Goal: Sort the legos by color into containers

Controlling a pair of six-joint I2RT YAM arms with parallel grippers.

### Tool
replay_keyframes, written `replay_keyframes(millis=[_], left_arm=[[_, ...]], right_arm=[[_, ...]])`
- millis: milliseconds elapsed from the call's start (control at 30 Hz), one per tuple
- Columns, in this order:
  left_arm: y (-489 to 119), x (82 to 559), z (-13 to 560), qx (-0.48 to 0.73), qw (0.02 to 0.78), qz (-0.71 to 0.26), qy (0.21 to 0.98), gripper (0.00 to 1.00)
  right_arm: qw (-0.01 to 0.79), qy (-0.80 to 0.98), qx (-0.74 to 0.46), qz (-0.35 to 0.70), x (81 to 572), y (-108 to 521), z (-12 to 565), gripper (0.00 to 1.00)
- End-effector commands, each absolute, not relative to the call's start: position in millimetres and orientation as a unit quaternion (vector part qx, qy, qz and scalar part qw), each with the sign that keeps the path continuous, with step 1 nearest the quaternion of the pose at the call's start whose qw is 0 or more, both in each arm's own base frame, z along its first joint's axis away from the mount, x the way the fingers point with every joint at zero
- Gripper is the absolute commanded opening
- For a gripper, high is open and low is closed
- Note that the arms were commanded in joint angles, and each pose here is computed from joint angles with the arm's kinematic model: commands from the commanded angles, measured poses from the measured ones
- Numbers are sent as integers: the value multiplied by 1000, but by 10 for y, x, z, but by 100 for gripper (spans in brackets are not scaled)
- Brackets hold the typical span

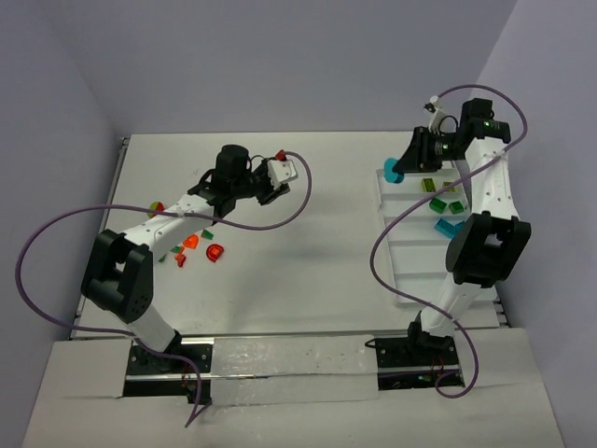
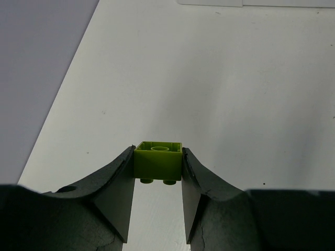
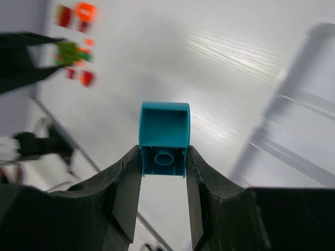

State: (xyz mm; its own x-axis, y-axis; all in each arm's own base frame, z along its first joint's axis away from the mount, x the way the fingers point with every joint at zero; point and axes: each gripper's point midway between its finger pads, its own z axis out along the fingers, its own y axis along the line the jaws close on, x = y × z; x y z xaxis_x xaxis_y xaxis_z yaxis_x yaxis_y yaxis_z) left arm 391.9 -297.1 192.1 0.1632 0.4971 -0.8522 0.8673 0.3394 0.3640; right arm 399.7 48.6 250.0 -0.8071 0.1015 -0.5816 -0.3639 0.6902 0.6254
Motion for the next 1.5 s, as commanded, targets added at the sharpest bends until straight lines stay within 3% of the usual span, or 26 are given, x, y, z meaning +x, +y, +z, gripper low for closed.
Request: replay_keyframes(millis=[0, 167, 367, 700, 1467], left_arm=[[-3028, 4005, 2323, 529, 573, -177, 600, 0], [-3074, 4019, 2274, 521, 569, -193, 606, 0], [-3070, 4047, 2261, 520, 568, -187, 610, 0], [-3037, 4071, 2198, 515, 560, -183, 623, 0], [-3018, 4147, 2192, 515, 552, -174, 632, 0]], right_arm=[[207, 954, -123, 177, 3535, -311, 2044, 0], [191, 978, -71, 53, 3446, -975, 1800, 0], [178, 982, -64, -13, 3426, -1220, 1654, 0], [154, 987, -47, 2, 3489, -1176, 1163, 0], [117, 991, -52, 30, 3457, -931, 653, 0]])
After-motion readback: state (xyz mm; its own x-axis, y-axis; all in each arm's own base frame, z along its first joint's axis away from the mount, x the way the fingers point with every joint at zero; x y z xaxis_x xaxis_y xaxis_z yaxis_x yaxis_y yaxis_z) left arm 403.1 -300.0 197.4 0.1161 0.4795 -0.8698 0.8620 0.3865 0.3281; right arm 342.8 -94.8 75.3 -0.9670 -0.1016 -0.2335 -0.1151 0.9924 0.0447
